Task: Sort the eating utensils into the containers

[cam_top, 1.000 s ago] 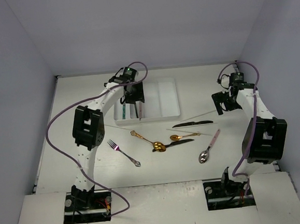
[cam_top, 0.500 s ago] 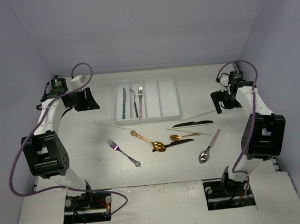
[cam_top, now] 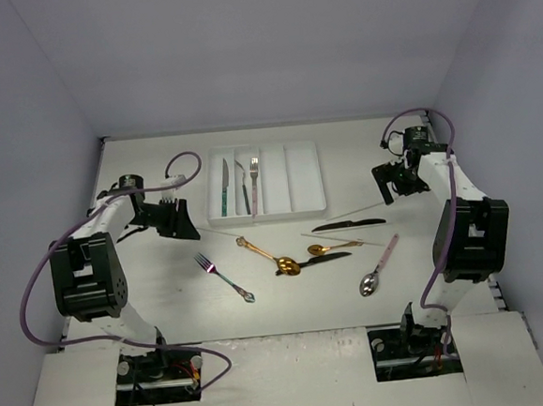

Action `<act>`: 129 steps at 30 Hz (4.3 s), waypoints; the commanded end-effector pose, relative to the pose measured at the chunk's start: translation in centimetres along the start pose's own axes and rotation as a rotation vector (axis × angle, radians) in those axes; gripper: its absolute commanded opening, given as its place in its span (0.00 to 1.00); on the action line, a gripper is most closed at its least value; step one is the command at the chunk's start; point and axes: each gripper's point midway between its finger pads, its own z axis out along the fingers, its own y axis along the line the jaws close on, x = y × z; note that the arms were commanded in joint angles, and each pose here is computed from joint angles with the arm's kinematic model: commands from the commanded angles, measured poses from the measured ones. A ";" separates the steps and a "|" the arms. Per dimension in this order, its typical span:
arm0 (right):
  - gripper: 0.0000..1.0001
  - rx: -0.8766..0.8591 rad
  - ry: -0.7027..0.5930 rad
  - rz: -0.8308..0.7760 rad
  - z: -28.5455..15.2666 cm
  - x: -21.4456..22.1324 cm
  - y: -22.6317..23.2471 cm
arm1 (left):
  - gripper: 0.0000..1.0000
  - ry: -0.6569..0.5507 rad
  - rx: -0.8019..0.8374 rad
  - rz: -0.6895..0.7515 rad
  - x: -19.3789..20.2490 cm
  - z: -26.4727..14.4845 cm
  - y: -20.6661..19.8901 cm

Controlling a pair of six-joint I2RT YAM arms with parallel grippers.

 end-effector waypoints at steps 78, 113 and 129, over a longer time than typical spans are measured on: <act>0.99 0.079 -0.029 -0.019 -2.0 -0.8 -1.8 | 0.00 -0.061 0.213 1.145 -20.6 -1.1 -12.5; 1.00 0.085 -0.013 -0.014 -2.5 0.0 -2.2 | 0.65 0.065 0.079 1.288 -22.5 8.0 -6.1; 0.99 0.044 -0.021 -0.007 -1.8 -0.6 -1.7 | 0.75 -0.377 -0.233 1.063 -32.0 -1.3 -9.9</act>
